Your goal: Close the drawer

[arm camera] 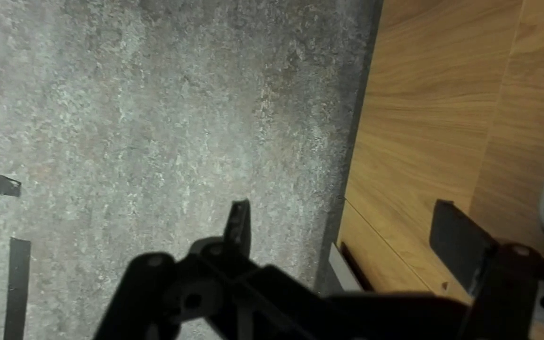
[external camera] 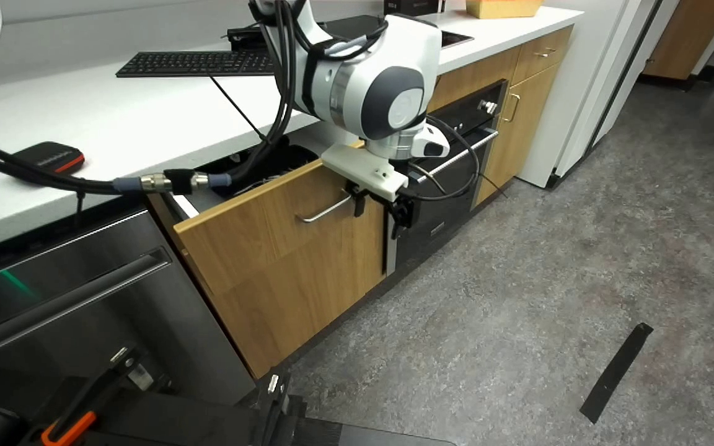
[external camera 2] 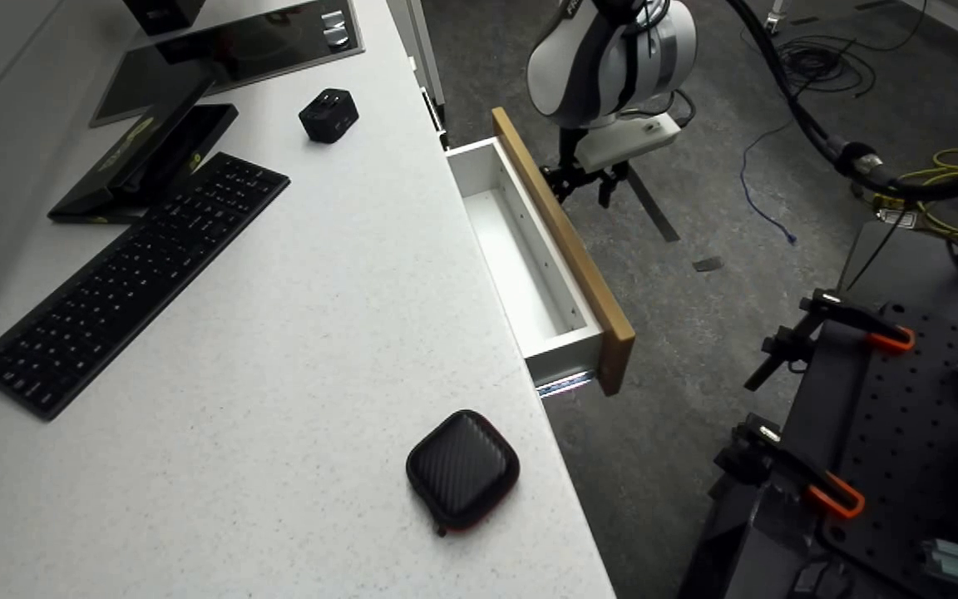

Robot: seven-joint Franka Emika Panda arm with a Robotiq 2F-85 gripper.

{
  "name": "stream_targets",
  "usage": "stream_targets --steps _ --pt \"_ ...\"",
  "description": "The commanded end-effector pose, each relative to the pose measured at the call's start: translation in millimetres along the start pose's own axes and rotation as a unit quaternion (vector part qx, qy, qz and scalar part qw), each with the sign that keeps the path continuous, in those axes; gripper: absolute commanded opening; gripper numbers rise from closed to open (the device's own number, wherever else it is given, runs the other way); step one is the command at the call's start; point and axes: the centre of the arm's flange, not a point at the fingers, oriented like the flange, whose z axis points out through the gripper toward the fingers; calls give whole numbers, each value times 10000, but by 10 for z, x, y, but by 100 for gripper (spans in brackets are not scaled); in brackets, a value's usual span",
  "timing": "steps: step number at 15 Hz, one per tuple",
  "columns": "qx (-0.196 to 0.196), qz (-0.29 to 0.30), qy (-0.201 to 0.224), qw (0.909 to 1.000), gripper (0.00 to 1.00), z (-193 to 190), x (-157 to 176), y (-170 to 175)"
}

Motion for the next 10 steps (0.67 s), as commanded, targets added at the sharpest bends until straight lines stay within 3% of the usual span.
stream_targets --steps 1,4,10 --pt "26 -67 5 10000 100 -14 20 -106" --pt "47 -182 -49 9998 100 -38 43 -271" --pt "43 -175 -59 9998 100 -34 48 -264"
